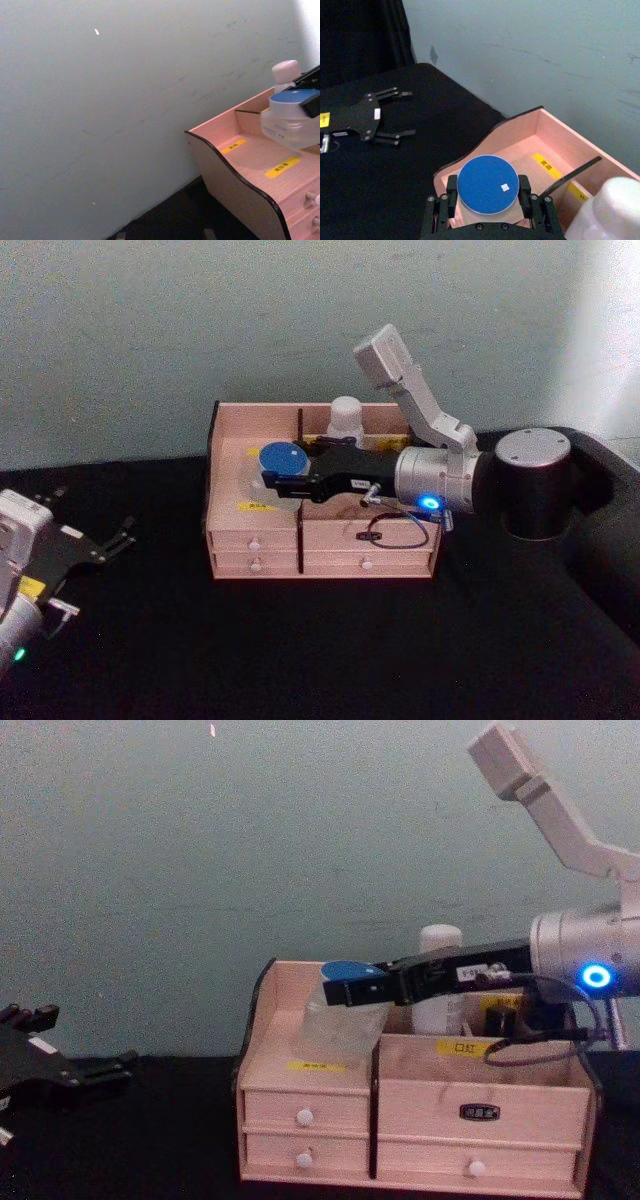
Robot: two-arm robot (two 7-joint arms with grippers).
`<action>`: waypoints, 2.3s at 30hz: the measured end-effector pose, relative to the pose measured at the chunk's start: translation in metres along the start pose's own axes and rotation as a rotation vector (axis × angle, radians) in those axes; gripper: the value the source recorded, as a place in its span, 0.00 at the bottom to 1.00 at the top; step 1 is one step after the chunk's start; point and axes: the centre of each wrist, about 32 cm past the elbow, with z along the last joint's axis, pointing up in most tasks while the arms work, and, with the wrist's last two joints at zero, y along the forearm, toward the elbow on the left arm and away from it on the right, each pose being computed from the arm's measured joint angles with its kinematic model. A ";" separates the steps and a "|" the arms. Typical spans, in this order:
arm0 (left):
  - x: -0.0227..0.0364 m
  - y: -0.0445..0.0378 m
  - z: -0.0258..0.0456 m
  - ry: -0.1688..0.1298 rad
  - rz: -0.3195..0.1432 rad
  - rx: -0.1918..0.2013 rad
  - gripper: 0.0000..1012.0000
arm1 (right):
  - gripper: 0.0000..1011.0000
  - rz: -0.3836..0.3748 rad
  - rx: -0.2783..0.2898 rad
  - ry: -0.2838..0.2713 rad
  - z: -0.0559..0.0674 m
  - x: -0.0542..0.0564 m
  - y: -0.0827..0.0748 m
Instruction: Pick up the facial cleanser and watermelon frost from the table and place them into the tiered storage box.
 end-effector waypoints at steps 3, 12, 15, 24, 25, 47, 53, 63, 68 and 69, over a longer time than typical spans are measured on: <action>0.0000 0.0000 0.0000 0.000 0.000 0.000 0.99 | 0.72 -0.001 -0.003 0.003 0.002 0.002 0.005; 0.0000 0.0000 0.0000 0.000 0.000 0.000 0.99 | 0.72 0.014 -0.023 0.014 0.006 0.006 0.023; 0.0000 0.0000 0.0000 0.000 0.000 0.000 0.99 | 0.72 0.018 -0.032 0.019 0.006 0.007 0.028; 0.0000 0.0000 0.0000 0.000 0.000 0.000 0.99 | 0.72 0.015 -0.057 0.027 0.005 0.009 0.037; 0.0000 0.0000 0.0000 0.000 0.000 0.000 0.99 | 0.72 0.014 -0.057 0.027 0.005 0.009 0.037; 0.0000 0.0000 0.0000 0.000 0.000 0.000 0.99 | 0.72 -0.020 -0.078 0.044 0.004 0.014 0.042; 0.0000 0.0000 0.0000 0.000 0.000 0.000 0.99 | 0.72 -0.020 -0.078 0.044 0.004 0.014 0.042; 0.0000 0.0000 0.0000 0.000 0.000 0.000 0.99 | 0.72 -0.020 -0.079 0.044 0.004 0.014 0.042; 0.0000 0.0000 0.0000 0.000 0.000 0.000 0.99 | 0.78 -0.020 -0.079 0.045 0.004 0.014 0.042; 0.0000 0.0000 0.0000 0.000 0.000 0.000 0.99 | 0.83 -0.019 -0.079 0.045 0.004 0.014 0.042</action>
